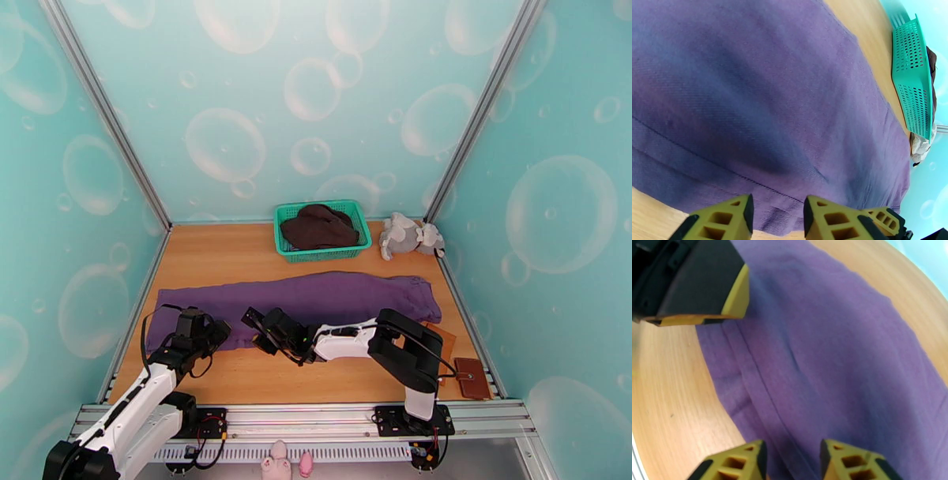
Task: Fold and stack the trousers
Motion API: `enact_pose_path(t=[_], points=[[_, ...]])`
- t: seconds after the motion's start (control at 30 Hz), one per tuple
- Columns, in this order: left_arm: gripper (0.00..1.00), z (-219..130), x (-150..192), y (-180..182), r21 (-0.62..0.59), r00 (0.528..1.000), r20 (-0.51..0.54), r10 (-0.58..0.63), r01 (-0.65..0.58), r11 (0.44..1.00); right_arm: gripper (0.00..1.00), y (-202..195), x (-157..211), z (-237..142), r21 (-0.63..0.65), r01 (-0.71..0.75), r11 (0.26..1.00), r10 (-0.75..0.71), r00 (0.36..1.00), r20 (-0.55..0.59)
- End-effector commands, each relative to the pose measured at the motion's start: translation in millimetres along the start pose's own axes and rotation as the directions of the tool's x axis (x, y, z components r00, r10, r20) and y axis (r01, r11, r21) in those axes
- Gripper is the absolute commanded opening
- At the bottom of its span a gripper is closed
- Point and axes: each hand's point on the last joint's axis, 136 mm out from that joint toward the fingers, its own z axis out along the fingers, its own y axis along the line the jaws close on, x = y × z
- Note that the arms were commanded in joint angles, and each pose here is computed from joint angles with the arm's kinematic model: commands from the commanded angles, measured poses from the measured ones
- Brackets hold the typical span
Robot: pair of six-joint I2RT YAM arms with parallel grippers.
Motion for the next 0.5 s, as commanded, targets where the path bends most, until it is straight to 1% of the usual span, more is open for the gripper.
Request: enact_pose_path(t=[0.0,0.1,0.17,0.27,0.33,0.4,0.47], points=[[0.4,1,0,2,-0.008,1.0,-0.007,-0.016,0.016,1.0,0.41,4,8,8,0.0,0.042,0.999,-0.042,0.998,-0.053],[0.39,3,1,0,0.004,1.0,-0.016,-0.02,0.02,1.0,0.36,6,16,14,-0.012,0.036,0.999,-0.037,0.996,-0.084],[0.38,5,3,1,0.001,1.0,-0.025,-0.019,0.019,1.0,0.35,8,18,17,-0.021,0.031,0.999,-0.032,0.995,-0.091],[0.38,7,5,2,-0.001,0.999,-0.032,-0.018,0.018,1.0,0.3,11,21,20,-0.03,0.026,0.999,-0.028,0.995,-0.1],[0.38,8,5,4,-0.007,0.999,-0.028,-0.018,0.018,1.0,0.24,10,21,23,-0.026,0.024,0.999,-0.027,0.994,-0.107],[0.38,10,4,5,-0.008,1.0,-0.022,-0.017,0.017,1.0,0.14,10,20,24,-0.028,0.025,0.999,-0.028,0.993,-0.111],[0.38,11,3,6,-0.013,1.0,-0.018,-0.017,0.017,1.0,0.06,10,16,24,-0.029,0.025,0.999,-0.028,0.994,-0.106]])
